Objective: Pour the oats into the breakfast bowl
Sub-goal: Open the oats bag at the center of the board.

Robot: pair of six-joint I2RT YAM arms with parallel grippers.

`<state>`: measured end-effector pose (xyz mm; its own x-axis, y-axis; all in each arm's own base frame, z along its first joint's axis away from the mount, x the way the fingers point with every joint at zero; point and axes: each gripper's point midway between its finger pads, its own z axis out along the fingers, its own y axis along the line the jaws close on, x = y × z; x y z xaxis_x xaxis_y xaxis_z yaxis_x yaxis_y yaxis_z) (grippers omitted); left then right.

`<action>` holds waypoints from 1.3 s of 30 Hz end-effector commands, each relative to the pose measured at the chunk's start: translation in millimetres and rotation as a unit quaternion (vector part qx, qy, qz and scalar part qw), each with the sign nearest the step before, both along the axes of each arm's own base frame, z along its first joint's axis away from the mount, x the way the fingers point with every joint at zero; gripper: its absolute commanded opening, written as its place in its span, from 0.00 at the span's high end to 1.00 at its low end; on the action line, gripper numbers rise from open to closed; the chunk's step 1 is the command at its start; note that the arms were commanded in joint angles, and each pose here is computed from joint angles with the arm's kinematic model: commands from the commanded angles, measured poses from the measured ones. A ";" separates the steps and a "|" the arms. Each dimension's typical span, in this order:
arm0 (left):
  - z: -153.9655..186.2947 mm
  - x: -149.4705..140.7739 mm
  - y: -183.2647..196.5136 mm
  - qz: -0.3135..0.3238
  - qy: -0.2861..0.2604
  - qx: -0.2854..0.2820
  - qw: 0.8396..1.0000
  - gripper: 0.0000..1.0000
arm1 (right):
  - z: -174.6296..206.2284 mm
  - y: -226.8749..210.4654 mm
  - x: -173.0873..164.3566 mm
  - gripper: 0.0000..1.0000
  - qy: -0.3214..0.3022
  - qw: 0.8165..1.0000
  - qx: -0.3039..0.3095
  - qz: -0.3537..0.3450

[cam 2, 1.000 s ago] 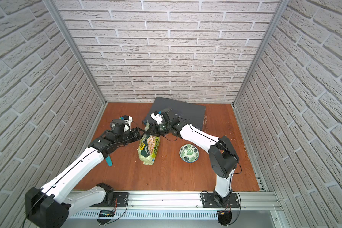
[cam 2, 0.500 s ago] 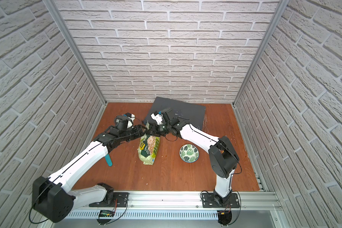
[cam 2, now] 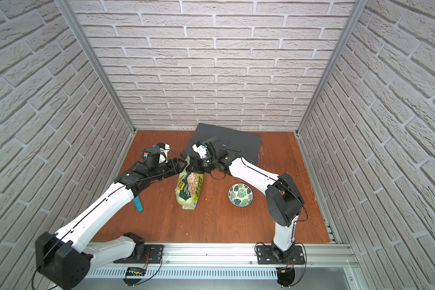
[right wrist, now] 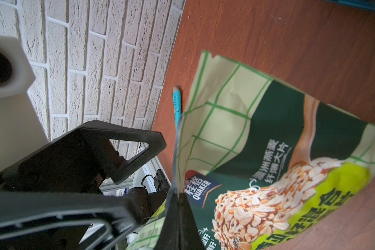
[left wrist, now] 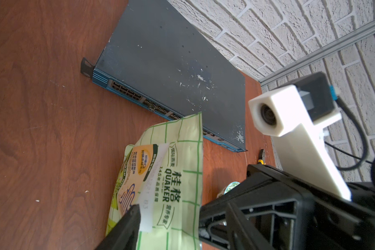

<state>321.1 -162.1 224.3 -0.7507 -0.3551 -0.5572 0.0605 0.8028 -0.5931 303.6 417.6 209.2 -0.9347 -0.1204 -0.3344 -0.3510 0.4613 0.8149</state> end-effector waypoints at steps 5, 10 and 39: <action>-13.6 -0.4 -4.8 -0.018 0.013 0.004 1.000 0.36 | 13.3 7.1 -6.5 0.97 -0.018 1.000 0.009 0.014; -20.1 -3.5 0.1 -0.013 0.021 0.022 0.999 0.48 | 12.2 5.5 -5.3 0.97 -0.020 1.000 0.004 0.009; -12.5 -10.7 -16.9 -0.055 0.026 0.003 0.998 0.60 | 15.9 8.9 -4.3 0.97 -0.028 1.000 0.002 0.009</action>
